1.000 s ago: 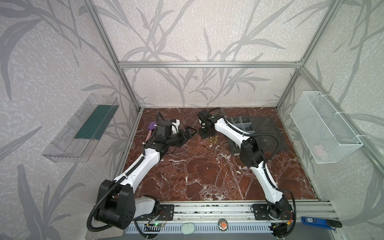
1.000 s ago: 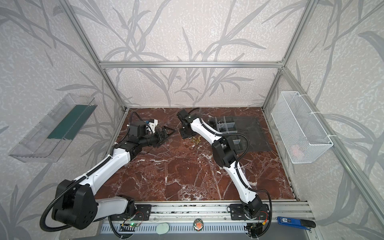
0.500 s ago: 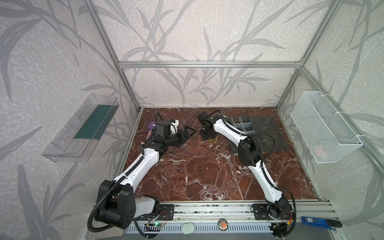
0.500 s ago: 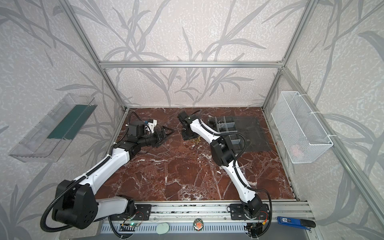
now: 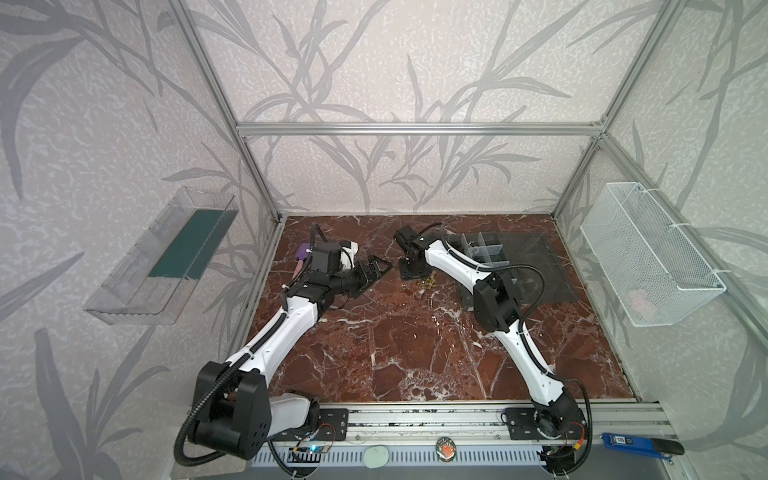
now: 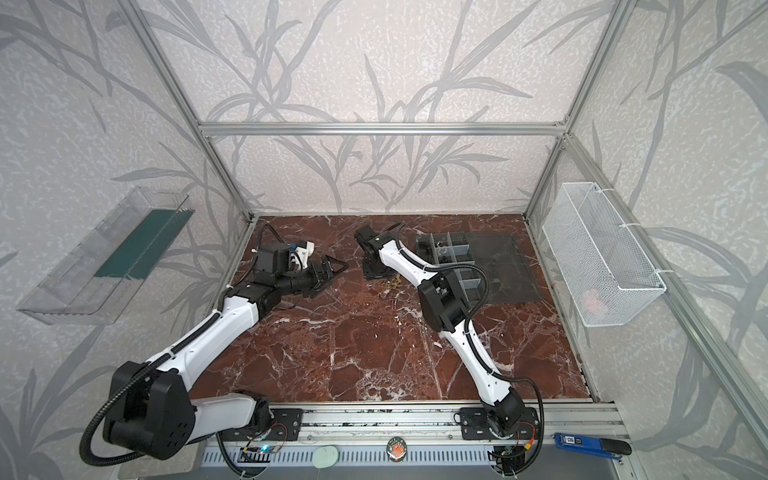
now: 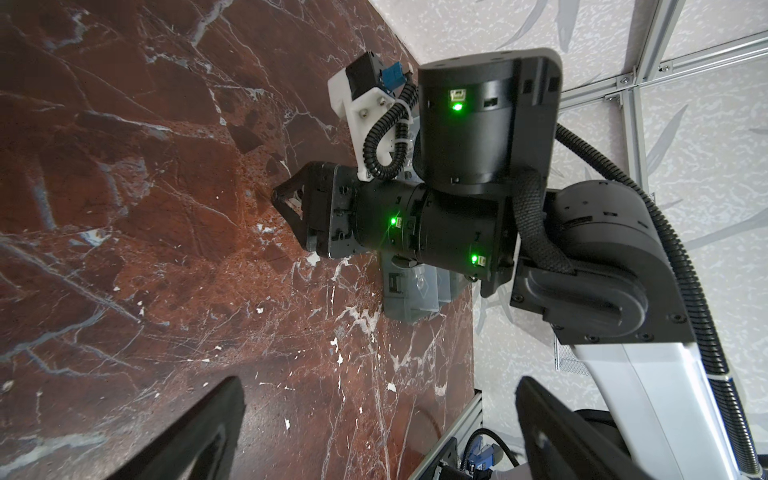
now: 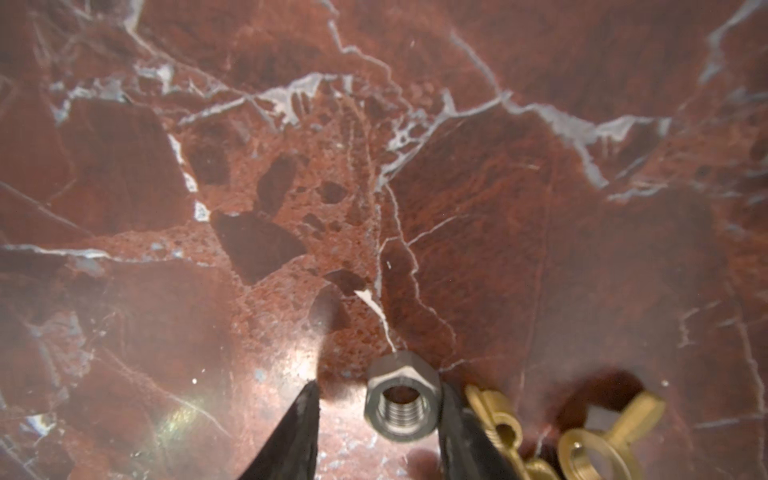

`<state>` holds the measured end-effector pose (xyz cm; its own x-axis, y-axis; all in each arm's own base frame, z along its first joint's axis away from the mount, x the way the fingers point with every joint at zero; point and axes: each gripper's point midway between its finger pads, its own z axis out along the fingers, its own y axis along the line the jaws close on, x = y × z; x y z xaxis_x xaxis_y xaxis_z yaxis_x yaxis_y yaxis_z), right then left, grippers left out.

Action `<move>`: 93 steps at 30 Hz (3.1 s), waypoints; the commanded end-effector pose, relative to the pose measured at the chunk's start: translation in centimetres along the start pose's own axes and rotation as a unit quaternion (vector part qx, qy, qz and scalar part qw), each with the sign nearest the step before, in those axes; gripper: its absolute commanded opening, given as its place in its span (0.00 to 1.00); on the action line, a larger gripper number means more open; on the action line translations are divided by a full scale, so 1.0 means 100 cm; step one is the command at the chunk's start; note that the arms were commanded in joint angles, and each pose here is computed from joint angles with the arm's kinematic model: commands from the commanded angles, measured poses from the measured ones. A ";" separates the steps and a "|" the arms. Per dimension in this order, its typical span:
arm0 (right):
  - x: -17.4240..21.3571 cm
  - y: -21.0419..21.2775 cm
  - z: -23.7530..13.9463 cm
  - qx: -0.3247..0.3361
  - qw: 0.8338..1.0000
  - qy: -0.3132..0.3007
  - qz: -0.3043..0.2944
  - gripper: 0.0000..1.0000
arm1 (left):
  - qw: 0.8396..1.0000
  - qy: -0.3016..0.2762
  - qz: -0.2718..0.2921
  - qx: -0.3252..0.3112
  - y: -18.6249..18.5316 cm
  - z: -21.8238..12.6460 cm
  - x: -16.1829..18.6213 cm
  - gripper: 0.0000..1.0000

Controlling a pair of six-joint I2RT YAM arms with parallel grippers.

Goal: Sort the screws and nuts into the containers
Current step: 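Close the right gripper on the silver hex nut and lift it, then carry the silver hex nut over the organizer compartment with the right gripper, then open the right gripper to drop the silver hex nut into the compartment, then move the open right gripper back over the brass wing nuts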

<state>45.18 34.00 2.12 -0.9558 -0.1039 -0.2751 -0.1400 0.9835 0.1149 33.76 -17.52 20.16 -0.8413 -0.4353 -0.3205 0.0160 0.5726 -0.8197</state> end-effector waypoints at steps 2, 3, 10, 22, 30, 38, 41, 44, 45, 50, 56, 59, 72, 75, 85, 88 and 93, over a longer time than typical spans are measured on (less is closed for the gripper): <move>0.011 -0.015 0.029 0.028 0.999 0.022 0.012 0.42 | 1.000 -0.004 0.014 0.004 -0.005 -0.009 0.001 0.99; 0.011 -0.016 0.030 0.029 0.999 0.023 0.012 0.41 | 1.000 -0.003 0.014 0.003 -0.004 -0.008 0.002 0.99; 0.015 -0.022 0.035 0.043 0.999 0.027 0.007 0.32 | 1.000 -0.003 0.014 0.004 -0.004 -0.008 0.002 0.99; 0.018 -0.024 0.040 0.048 0.998 0.030 0.003 0.19 | 1.000 -0.005 0.017 0.003 -0.005 -0.011 0.003 0.99; 0.000 -0.010 0.004 0.009 1.000 0.004 -0.007 0.14 | 0.999 -0.013 0.039 0.000 -0.013 -0.015 0.001 0.99; -0.011 -0.022 -0.054 -0.004 0.999 -0.033 -0.012 0.13 | 0.997 0.000 0.073 0.001 -0.031 -0.005 0.011 0.99; -0.008 -0.037 -0.076 -0.002 0.999 -0.047 -0.007 0.13 | 0.995 0.011 0.095 0.003 -0.042 0.003 0.018 0.99; -0.001 -0.060 -0.098 0.001 0.998 -0.060 0.003 0.13 | 0.993 0.021 0.112 0.007 -0.053 0.012 0.025 0.99; 0.000 -0.067 -0.105 0.003 0.998 -0.066 0.007 0.13 | 0.993 0.023 0.117 0.008 -0.056 0.015 0.026 0.99; 0.023 -0.127 -0.132 0.030 0.996 -0.075 0.040 0.13 | 0.990 0.040 0.132 0.023 -0.071 0.033 0.036 0.99; 0.059 -0.189 -0.138 0.060 0.993 -0.062 0.080 0.13 | 0.987 0.063 0.142 0.035 -0.084 0.053 0.048 0.99; 0.074 -0.207 -0.132 0.073 0.992 -0.052 0.088 0.13 | 0.986 0.073 0.146 0.038 -0.088 0.059 0.053 0.99; 0.095 -0.247 -0.107 0.118 0.988 -0.018 0.103 0.23 | 0.985 0.079 0.151 0.031 -0.090 0.066 0.058 0.99; 0.089 -0.243 -0.112 0.109 0.989 -0.025 0.097 0.30 | 0.985 0.077 0.151 0.026 -0.088 0.065 0.057 0.99; 0.055 -0.214 -0.152 0.086 0.992 -0.072 0.059 0.45 | 0.985 0.077 0.152 0.024 -0.089 0.065 0.054 0.99; 0.041 -0.188 -0.173 0.064 0.991 -0.110 0.036 0.48 | 0.986 0.071 0.151 0.023 -0.088 0.062 0.050 0.99; 0.022 -0.134 -0.169 0.021 0.992 -0.123 -0.001 0.52 | 0.989 0.059 0.135 0.022 -0.080 0.054 0.042 0.99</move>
<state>40.02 15.56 15.10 -0.8763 -0.0482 -0.4793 -0.0789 0.9959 0.0441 32.92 -28.58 21.85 -0.8732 -0.1620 -0.4596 0.2676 0.6288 -0.7301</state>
